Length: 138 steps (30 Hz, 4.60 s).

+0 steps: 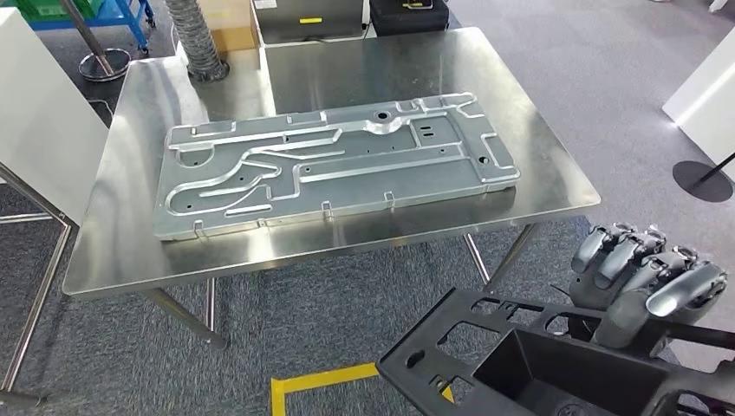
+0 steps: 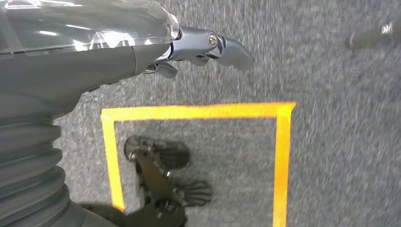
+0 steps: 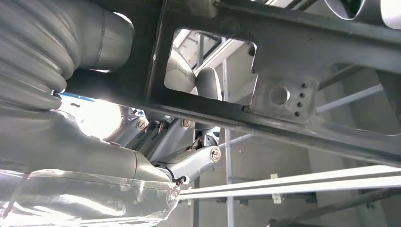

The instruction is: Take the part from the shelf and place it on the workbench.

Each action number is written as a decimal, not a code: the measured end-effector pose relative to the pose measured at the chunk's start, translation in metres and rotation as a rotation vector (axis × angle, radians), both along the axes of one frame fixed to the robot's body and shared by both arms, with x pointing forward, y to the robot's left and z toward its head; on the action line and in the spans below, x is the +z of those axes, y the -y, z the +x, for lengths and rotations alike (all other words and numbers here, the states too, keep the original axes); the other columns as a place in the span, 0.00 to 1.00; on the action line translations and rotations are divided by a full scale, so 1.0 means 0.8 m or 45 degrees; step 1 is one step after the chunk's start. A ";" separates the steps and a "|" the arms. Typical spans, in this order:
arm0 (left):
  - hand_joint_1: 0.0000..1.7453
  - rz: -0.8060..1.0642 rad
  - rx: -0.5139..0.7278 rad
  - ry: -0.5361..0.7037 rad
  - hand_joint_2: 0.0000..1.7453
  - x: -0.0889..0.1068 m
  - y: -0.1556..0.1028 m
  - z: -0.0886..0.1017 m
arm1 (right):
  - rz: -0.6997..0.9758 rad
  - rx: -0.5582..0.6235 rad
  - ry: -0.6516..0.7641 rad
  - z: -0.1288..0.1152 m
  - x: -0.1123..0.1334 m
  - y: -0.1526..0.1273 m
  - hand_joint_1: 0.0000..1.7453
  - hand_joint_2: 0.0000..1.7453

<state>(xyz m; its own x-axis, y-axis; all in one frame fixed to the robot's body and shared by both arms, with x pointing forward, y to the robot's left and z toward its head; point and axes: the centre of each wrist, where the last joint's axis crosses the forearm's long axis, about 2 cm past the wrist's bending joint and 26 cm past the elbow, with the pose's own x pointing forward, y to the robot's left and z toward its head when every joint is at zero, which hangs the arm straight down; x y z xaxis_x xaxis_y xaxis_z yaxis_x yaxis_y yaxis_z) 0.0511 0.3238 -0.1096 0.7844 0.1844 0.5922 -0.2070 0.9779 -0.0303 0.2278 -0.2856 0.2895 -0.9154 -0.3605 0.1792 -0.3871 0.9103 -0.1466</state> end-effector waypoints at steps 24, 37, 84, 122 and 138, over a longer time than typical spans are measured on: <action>0.00 0.014 0.025 0.019 1.00 0.000 -0.006 -0.001 | 0.014 0.009 0.009 -0.001 0.001 -0.002 0.98 1.00; 0.00 0.015 0.042 0.026 1.00 0.000 -0.007 -0.002 | 0.047 -0.062 0.008 -0.002 0.004 -0.003 0.98 1.00; 0.00 0.001 -0.131 0.095 1.00 0.008 -0.006 0.047 | -0.873 -2.057 -0.321 0.270 0.068 0.213 0.98 1.00; 0.00 0.014 -0.065 0.054 1.00 0.003 -0.012 0.015 | -1.704 -1.811 -0.213 0.336 -0.008 0.013 0.98 1.00; 0.00 0.073 -0.074 0.037 0.00 0.004 -0.033 0.008 | -1.704 -1.735 -0.254 0.326 -0.041 0.006 0.00 0.00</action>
